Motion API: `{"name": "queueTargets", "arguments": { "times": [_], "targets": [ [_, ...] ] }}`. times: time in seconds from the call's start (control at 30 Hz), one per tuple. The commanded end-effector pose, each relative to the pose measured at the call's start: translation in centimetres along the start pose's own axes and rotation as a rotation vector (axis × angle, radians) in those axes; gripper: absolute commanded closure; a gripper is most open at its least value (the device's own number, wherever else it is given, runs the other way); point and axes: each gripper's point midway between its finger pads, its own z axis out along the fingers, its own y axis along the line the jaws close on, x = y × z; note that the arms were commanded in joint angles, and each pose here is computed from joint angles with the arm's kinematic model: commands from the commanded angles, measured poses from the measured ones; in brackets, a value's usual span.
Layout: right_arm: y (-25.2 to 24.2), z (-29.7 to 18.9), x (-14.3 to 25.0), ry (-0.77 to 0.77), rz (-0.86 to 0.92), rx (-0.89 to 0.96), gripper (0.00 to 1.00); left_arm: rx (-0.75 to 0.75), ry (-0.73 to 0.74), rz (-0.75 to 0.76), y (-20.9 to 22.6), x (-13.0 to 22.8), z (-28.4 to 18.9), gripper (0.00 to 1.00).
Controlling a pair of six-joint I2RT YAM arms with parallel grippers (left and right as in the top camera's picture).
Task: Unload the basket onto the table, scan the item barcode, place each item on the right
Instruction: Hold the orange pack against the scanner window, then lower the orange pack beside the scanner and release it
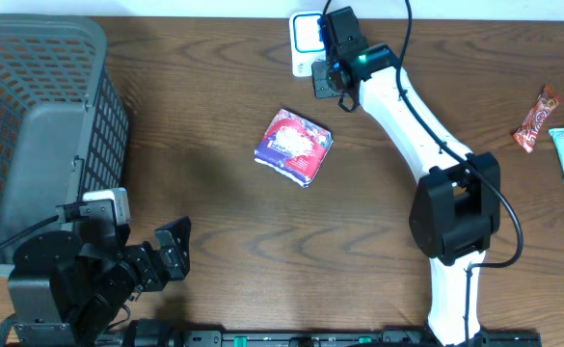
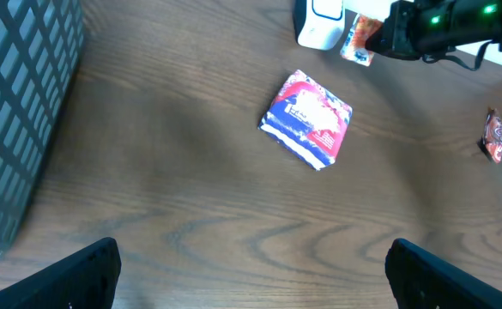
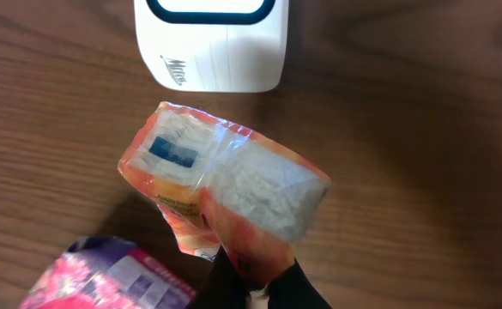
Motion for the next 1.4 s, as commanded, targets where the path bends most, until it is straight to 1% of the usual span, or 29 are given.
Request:
{"name": "queueTargets", "arguments": {
  "times": [0.0, 0.17, 0.43, 0.53, 0.6, 0.77, 0.93, 1.0, 1.1, 1.37],
  "targets": [
    [0.3, -3.8, -1.8, -0.061, 0.079, -0.043, 0.99, 0.015, -0.01, 0.002, -0.4, -0.3, -0.3, 0.02],
    [0.7, -3.8, -1.2, -0.031, 0.083, -0.065, 0.98, 0.015, -0.01, 0.002, -0.4, -0.3, -0.3, 0.02],
    [0.7, -3.8, -1.3, -0.034, 0.097, -0.067, 0.98, 0.015, -0.01, 0.002, -0.4, -0.3, -0.3, 0.02],
    [0.8, -3.8, -0.8, 0.003, 0.229, -0.1, 0.99, 0.015, -0.01, 0.002, -0.4, -0.3, -0.3, 0.02],
    [1.1, -3.8, -0.5, 0.033, 0.299, -0.147, 0.98, 0.015, -0.01, 0.002, -0.4, -0.3, -0.3, 0.02],
    [1.7, -4.1, -0.2, 0.103, 0.425, -0.268, 0.99, 0.015, -0.01, 0.002, -0.4, -0.3, -0.3, 0.02],
    [2.2, -4.8, -0.2, 0.19, 0.638, -0.378, 0.98, 0.015, -0.01, 0.003, -0.4, -0.3, -0.3, 0.02],
    [2.2, -5.0, -0.3, 0.214, 0.689, -0.407, 0.98, 0.015, -0.01, 0.002, -0.4, -0.3, -0.3, 0.02],
    [2.0, -5.1, -0.3, 0.228, 0.731, -0.415, 0.98, 0.015, -0.01, 0.002, -0.4, -0.3, -0.3, 0.02],
    [2.2, -5.1, 0.1, 0.242, 0.727, -0.409, 0.94, 0.015, -0.01, 0.002, -0.4, -0.3, -0.3, 0.02]
  ]
}}
